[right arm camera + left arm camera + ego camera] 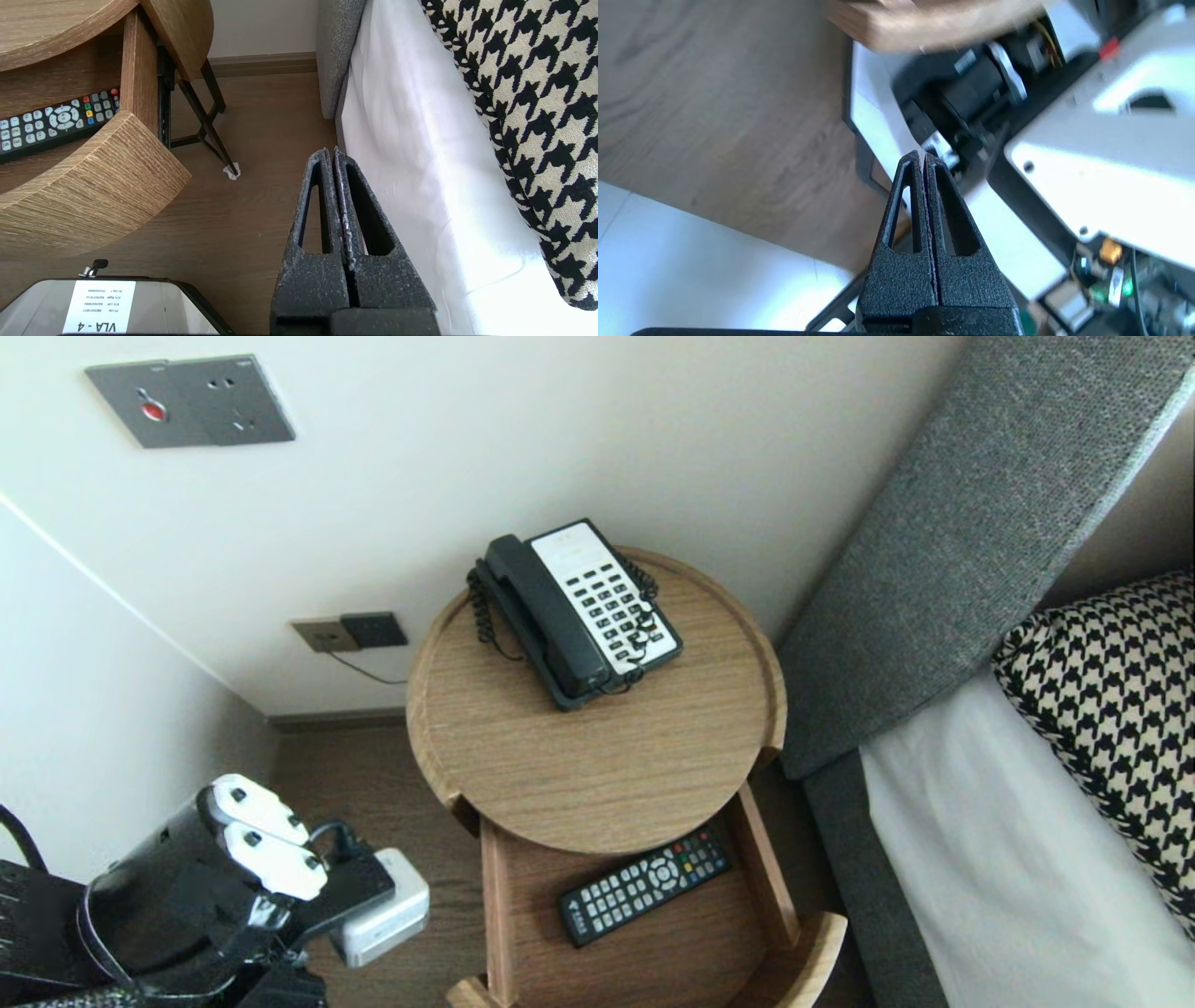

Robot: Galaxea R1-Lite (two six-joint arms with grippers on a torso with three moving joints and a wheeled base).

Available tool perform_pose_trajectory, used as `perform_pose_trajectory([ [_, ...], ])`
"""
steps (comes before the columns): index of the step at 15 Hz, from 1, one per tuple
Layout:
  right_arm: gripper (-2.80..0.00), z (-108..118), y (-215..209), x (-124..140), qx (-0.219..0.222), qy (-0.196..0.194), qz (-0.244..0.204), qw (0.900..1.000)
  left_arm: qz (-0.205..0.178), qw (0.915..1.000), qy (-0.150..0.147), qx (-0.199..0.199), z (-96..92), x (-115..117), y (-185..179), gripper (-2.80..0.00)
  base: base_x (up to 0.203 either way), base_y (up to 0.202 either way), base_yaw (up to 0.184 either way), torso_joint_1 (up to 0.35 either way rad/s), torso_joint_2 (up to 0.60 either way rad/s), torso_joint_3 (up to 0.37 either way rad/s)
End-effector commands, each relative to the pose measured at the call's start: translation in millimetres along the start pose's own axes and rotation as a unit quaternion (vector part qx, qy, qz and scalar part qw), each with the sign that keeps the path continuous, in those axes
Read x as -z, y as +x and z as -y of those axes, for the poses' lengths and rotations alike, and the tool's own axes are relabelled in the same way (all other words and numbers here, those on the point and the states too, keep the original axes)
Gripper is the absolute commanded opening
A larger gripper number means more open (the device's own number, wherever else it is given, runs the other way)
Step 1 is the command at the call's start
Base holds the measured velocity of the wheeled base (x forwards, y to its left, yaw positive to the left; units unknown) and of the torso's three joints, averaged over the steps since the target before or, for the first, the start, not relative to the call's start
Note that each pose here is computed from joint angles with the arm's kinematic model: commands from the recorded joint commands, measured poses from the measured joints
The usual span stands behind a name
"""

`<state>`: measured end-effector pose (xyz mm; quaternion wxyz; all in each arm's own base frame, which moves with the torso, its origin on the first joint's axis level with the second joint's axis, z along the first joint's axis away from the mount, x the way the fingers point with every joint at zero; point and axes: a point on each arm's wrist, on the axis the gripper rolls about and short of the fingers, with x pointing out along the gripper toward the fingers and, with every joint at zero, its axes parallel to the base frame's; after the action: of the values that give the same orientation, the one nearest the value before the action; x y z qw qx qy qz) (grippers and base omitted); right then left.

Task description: Close the nightstand drawer

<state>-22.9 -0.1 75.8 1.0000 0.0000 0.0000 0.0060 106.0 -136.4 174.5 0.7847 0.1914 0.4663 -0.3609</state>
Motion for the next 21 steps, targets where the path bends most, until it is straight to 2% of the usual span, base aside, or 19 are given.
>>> perform_pose_trajectory([
  [1, -2.8, 0.0, -0.1, 0.1, 0.0, 0.0, 0.001, 1.0, -0.035, 0.9992, 0.017, 0.006, 7.0, 2.3, 15.1, -2.8, 0.0, 0.0, 0.0, 0.0, 0.0, 0.0],
  [3, -2.8, 0.0, -0.1, 0.1, 0.0, 0.0, 0.001, 1.0, -0.045, 0.9987, 0.024, 0.005, 12.1, -0.3, 28.7, -2.8, 0.0, 0.0, 0.0, 0.0, 0.0, 0.0],
  [6, -2.8, 0.0, -0.1, 0.1, 0.0, 0.0, 0.001, 1.0, -0.026, 0.999, 0.033, -0.013, 20.2, 0.7, 50.7, -2.8, 0.0, 0.0, 0.0, 0.0, 0.0, 0.0],
  [9, -2.8, 0.0, -0.1, 0.1, 0.0, 0.0, 0.001, 1.0, -0.029, 0.9987, 0.038, -0.015, 24.7, 0.2, 59.0, -2.8, 0.0, 0.0, 0.0, 0.0, 0.0, 0.0],
  [11, -2.8, 0.0, -0.1, 0.1, 0.0, -0.001, 0.001, 1.0, -0.037, 0.9986, 0.034, -0.016, 26.2, -0.1, 63.6, -2.8, 0.0, 0.0, 0.0, 0.0, 0.0, 0.0],
  [21, -2.8, 0.0, -0.1, 0.1, 0.0, 0.0, 0.001, 1.0, 0.005, 0.9998, 0.011, -0.015, 31.0, -18.0, 86.3, -2.8, 0.0, 0.0, 0.0, 0.0, 0.0, 0.0],
])
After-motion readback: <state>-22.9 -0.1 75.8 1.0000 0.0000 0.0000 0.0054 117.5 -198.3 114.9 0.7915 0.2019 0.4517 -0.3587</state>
